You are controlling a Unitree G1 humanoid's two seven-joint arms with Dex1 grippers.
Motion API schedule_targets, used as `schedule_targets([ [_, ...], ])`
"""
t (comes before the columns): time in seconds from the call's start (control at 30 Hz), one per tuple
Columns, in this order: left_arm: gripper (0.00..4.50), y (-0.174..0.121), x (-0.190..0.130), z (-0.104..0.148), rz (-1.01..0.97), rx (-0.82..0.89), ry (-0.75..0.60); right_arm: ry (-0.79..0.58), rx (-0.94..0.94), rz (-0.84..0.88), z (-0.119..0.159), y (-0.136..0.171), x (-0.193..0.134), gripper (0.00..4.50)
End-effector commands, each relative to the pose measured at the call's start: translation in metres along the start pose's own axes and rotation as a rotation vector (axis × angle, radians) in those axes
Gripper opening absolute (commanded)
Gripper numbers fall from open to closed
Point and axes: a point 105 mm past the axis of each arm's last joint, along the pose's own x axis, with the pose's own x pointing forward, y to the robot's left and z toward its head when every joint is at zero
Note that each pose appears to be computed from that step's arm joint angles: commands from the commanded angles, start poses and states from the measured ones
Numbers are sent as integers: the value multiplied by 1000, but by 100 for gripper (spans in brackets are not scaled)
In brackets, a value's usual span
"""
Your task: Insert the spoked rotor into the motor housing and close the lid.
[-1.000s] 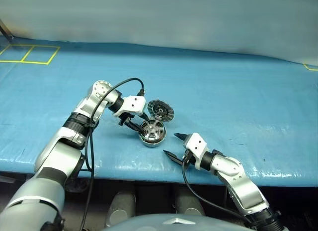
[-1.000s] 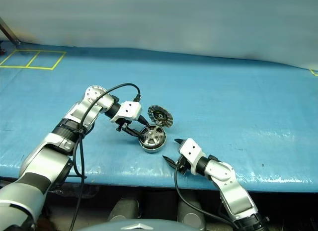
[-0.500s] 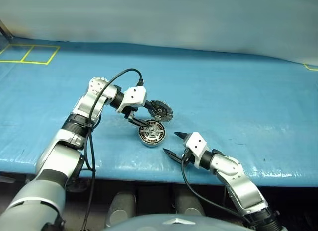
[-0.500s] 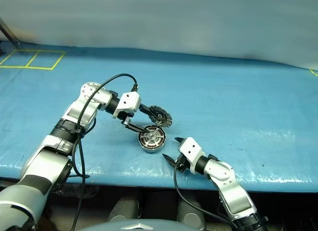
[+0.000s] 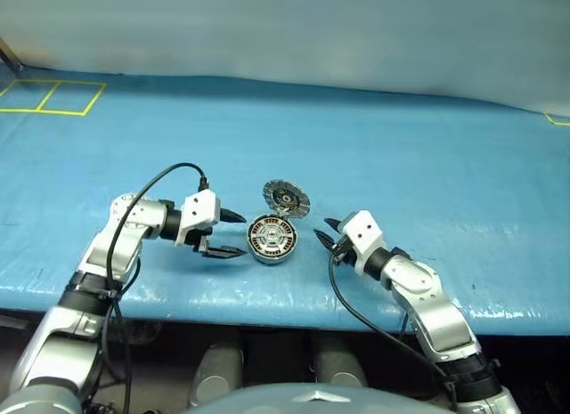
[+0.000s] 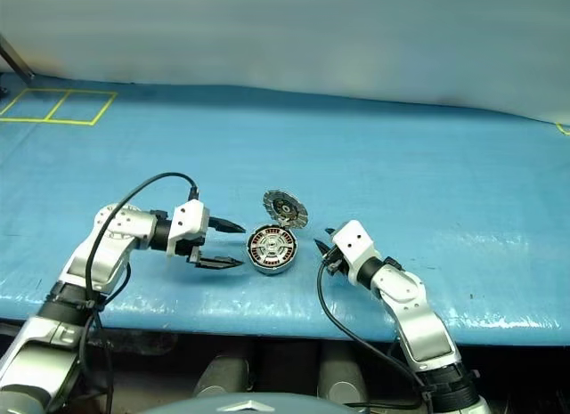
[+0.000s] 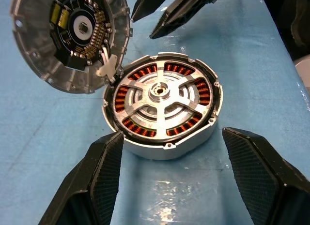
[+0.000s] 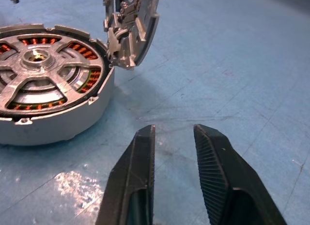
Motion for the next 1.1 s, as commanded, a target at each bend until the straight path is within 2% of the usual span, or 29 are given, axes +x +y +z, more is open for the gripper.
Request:
schedule_targets([
  [0.03, 355, 3, -5, 18, 96, 52, -107, -53, -4, -126, 16, -22, 7, 24],
  [0.07, 355, 2, -5, 17, 124, 44, -125, -58, -7, -155, 19, -28, 11, 6],
  [0.23, 355, 6, -8, 22, 214, 42, -239, -90, -9, -196, 33, -41, 24, 6],
  [0.4, 355, 3, -8, 5, 226, -45, -182, -163, 46, -152, 52, -41, 38, 6],
  [0.53, 355, 1, -11, -10, 267, -145, -140, -251, 73, 11, 71, -26, 47, 6],
  [0.67, 355, -2, -14, -8, 283, -172, -169, -319, 135, 100, 87, -20, 49, 6],
  [0.8, 355, -2, -20, -6, 320, -188, -194, -372, 153, 238, 100, -1, 43, 6],
  [0.9, 355, -1, -26, -3, 350, -208, -214, -370, 139, 325, 100, 12, 36, 6],
  [1.1, 355, 0, -36, -4, 431, -232, -223, -284, 134, 395, 79, 41, 29, 6],
])
